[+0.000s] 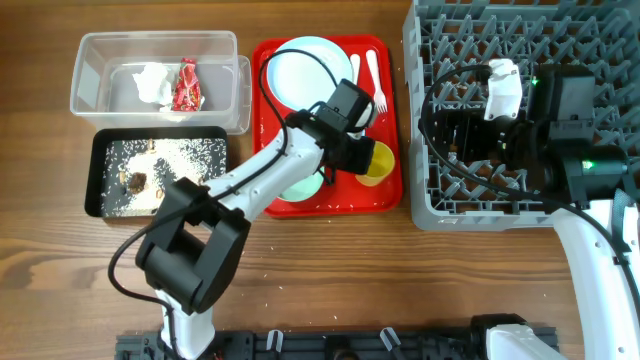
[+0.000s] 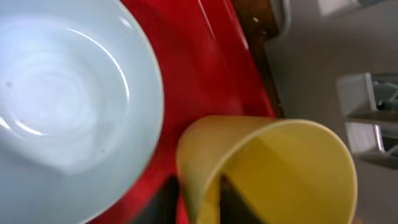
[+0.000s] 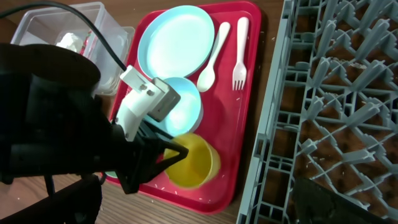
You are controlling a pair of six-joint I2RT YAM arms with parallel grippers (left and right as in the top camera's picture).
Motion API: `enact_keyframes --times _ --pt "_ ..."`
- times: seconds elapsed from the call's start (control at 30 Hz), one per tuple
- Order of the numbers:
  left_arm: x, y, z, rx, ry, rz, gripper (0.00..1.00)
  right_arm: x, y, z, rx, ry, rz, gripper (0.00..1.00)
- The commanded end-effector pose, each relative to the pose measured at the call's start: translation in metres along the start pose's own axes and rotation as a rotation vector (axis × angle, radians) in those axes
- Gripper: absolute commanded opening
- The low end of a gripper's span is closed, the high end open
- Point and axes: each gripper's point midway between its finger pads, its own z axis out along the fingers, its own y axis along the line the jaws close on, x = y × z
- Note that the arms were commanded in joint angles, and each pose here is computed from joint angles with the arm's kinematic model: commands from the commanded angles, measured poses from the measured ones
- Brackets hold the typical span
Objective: Sort waste into correct bins and load items into the dishwasher rack
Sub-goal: 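Grasp the yellow cup on the red tray with the left gripper, then hand the yellow cup from the left gripper to the right gripper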
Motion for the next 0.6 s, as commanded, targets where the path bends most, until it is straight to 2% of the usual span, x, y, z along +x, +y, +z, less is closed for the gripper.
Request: enact_keyframes --times 0.0,0.1,0.2,0.37,0.57 --pt "-0.003 -0.006 -0.002 0.021 -0.008 0.010 0.04 -0.007 0.005 -0.001 -0.020 -0.010 0.005 1.00" --pt "-0.006 -0.005 -0.010 0.031 -0.016 -0.031 0.04 -0.006 0.005 -0.001 -0.020 -0.009 0.006 1.00" --pt "-0.013 -0.013 -0.032 0.123 -0.030 -0.070 0.04 -0.006 0.005 -0.001 -0.020 -0.006 0.033 1.00" --pt "-0.031 -0.024 -0.088 0.391 -0.062 -0.154 0.04 -0.006 0.023 -0.001 -0.124 0.001 0.053 1.00" --pt "-0.044 -0.019 -0.165 0.825 -0.058 -0.215 0.04 -0.013 0.052 0.006 -0.337 -0.001 -0.011 1.00"
